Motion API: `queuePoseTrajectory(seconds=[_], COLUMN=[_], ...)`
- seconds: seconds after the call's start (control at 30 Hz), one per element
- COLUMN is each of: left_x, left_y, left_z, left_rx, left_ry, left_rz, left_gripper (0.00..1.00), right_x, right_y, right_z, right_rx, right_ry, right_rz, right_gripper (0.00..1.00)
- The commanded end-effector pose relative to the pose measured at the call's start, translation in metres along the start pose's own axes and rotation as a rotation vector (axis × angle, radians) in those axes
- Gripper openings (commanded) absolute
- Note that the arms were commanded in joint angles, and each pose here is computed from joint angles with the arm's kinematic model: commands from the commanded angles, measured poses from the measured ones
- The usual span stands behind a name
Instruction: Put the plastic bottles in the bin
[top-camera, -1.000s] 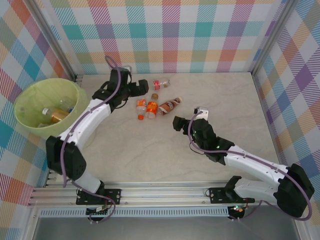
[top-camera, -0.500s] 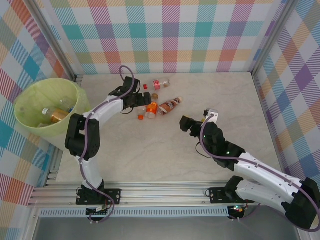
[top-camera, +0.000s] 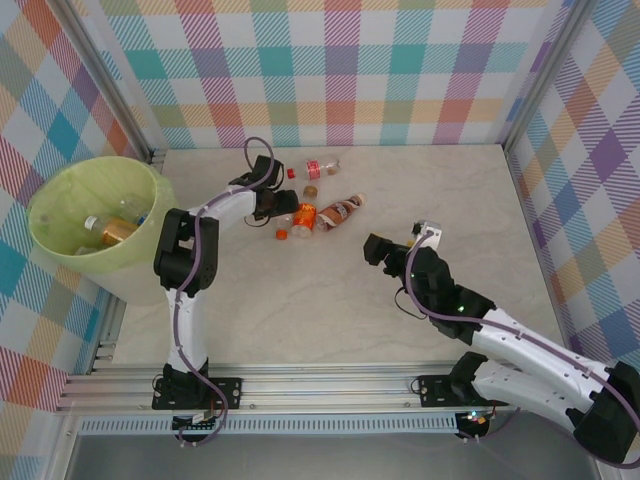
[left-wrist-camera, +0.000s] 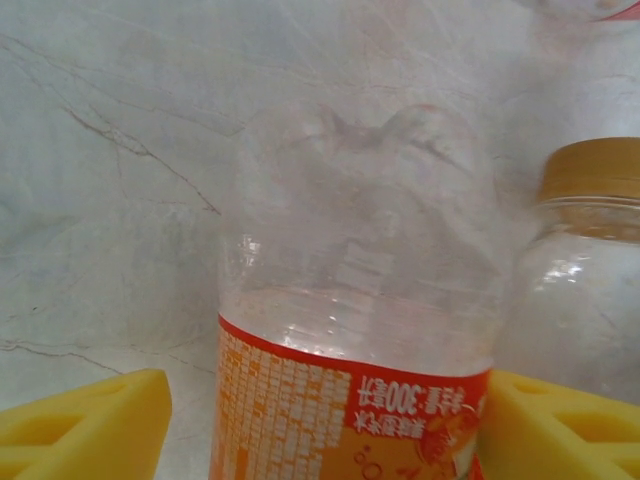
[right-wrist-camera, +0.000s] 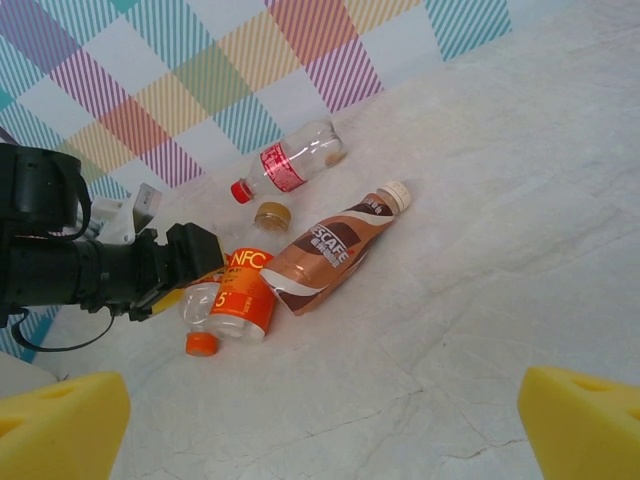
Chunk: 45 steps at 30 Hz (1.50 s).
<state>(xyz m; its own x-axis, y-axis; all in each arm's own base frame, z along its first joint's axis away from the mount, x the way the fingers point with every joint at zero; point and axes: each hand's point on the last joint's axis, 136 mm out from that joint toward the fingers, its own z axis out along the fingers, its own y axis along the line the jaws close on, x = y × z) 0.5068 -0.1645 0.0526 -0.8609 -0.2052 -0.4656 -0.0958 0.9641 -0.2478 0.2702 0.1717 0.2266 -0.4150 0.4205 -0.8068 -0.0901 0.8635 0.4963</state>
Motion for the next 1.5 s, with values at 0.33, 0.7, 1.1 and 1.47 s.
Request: queuePoseTrajectory(seconds=[0.33, 0.7, 1.1, 1.47], left_x=[-0.012, -0.019, -0.036, -0.044], left_y=[0.001, -0.03, -0.065, -0.021], left_z=[-0.022, -0.117, -0.268, -0.377], left_rx=[0.077, 0.303, 0.54, 0.323], left_ry=[-0.058, -0.217, -0.393, -0.642], left_rz=[-0.033, -0.018, 0.039, 0.072], left_gripper=[0.54, 0.44, 0.43, 0.43], right_x=[-0.004, 0.007, 0.012, 0.01], right_y=[-0.007, 0.06, 0.115, 0.146], right_z=[-0.003, 0.006, 0.01, 0.004], right_rx=[0.022, -0.261, -0.487, -0.618], right_ry=[-0.021, 0.075, 0.129, 0.156], right_rz=[0.006, -0.195, -0.221, -0.224], right_gripper=[1.0, 1.0, 1.0, 1.0])
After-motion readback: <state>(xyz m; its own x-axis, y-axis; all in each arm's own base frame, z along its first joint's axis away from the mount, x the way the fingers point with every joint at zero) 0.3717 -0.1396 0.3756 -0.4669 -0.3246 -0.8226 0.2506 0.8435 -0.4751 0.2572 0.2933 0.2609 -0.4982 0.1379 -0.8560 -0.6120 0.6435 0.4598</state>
